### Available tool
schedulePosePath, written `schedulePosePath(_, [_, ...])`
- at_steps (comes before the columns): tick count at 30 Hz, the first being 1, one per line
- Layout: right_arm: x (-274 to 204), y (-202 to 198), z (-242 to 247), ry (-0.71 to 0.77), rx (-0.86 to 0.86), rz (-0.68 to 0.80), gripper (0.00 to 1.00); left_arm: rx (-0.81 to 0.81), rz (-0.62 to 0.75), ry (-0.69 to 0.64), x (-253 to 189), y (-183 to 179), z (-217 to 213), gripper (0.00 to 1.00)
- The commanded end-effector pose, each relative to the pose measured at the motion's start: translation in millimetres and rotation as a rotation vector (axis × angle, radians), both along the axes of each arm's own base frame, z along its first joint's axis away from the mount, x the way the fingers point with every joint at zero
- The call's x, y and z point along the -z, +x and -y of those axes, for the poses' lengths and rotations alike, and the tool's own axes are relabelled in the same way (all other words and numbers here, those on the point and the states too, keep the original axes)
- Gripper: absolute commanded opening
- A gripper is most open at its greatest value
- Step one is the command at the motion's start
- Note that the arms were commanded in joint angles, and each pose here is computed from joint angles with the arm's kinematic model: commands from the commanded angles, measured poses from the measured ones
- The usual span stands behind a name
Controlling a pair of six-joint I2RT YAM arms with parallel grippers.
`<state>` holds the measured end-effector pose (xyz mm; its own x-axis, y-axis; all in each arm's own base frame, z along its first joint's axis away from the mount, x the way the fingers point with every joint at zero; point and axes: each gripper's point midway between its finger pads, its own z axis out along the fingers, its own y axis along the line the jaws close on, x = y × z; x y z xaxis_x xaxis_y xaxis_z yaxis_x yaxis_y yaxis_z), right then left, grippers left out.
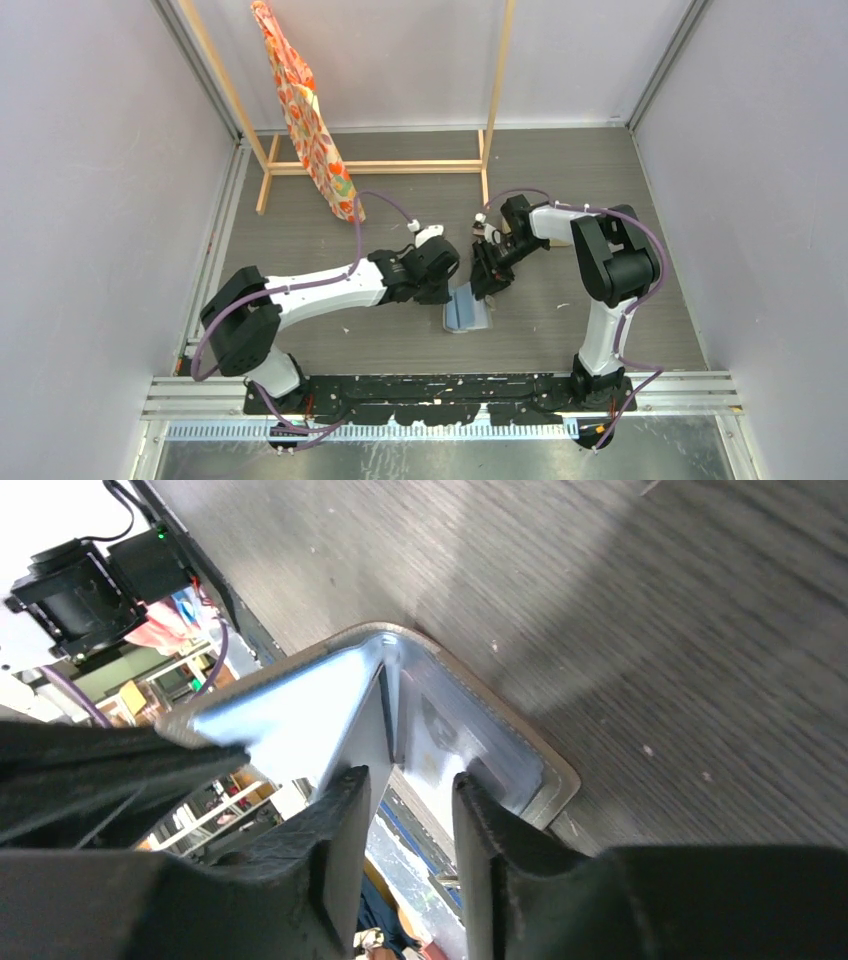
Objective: Put the credit cards into the card holder
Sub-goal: Open the card holder at the center of the board.
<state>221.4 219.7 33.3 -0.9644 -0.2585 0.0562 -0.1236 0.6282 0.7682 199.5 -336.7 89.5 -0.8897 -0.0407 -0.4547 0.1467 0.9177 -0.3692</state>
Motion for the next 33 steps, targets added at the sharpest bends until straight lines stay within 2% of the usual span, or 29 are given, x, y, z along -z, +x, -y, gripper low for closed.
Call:
schedulePosePath(1, [-11.5, 8.4, 2.3, 0.012, -0.026, 0.074, 0.45, -0.048, 0.050, -0.088, -10.8, 0.3, -9.1, 0.00])
schedulePosePath(4, [-17.2, 4.4, -0.6, 0.052, -0.035, 0.056, 0.52, -0.080, 0.049, -0.139, -0.6, -5.9, -16.8, 0.00])
schedulePosePath(7, [-16.6, 1.9, -1.2, 0.058, -0.034, 0.039, 0.53, -0.112, 0.061, -0.189, 3.5, -7.9, -22.1, 0.00])
schedulePosePath(10, [-9.3, 2.7, 2.3, 0.023, -0.036, 0.045, 0.52, -0.127, 0.078, -0.232, 5.0, -7.7, -24.9, 0.00])
schedulePosePath(15, [-5.0, 4.2, 4.5, -0.004, -0.038, 0.057, 0.47, -0.115, 0.059, -0.212, 17.6, -11.0, -31.9, 0.02])
schedulePosePath(17, [-5.0, 4.9, 4.9, -0.010, -0.040, 0.064, 0.46, -0.103, 0.054, -0.203, 21.0, -12.1, -33.2, 0.10])
schedulePosePath(19, [-6.1, 4.8, 4.4, -0.011, -0.043, 0.069, 0.46, -0.079, 0.057, -0.200, 20.8, -12.9, -33.9, 0.26])
schedulePosePath(21, [-6.5, 4.7, 3.8, -0.012, -0.046, 0.074, 0.46, -0.061, 0.069, -0.193, 15.5, -12.8, -36.0, 0.33])
schedulePosePath(26, [-6.9, 4.0, 2.9, -0.019, -0.052, 0.077, 0.46, -0.048, 0.156, -0.176, -22.7, -13.5, -57.3, 0.56])
schedulePosePath(29, [-7.4, 3.9, 1.9, -0.023, -0.057, 0.080, 0.46, -0.030, 0.215, -0.248, -55.9, -18.9, -65.1, 0.60])
schedulePosePath(33, [-6.9, 4.2, 2.3, -0.024, -0.074, 0.098, 0.46, 0.045, 0.254, -0.502, -99.4, -29.4, -38.9, 0.62])
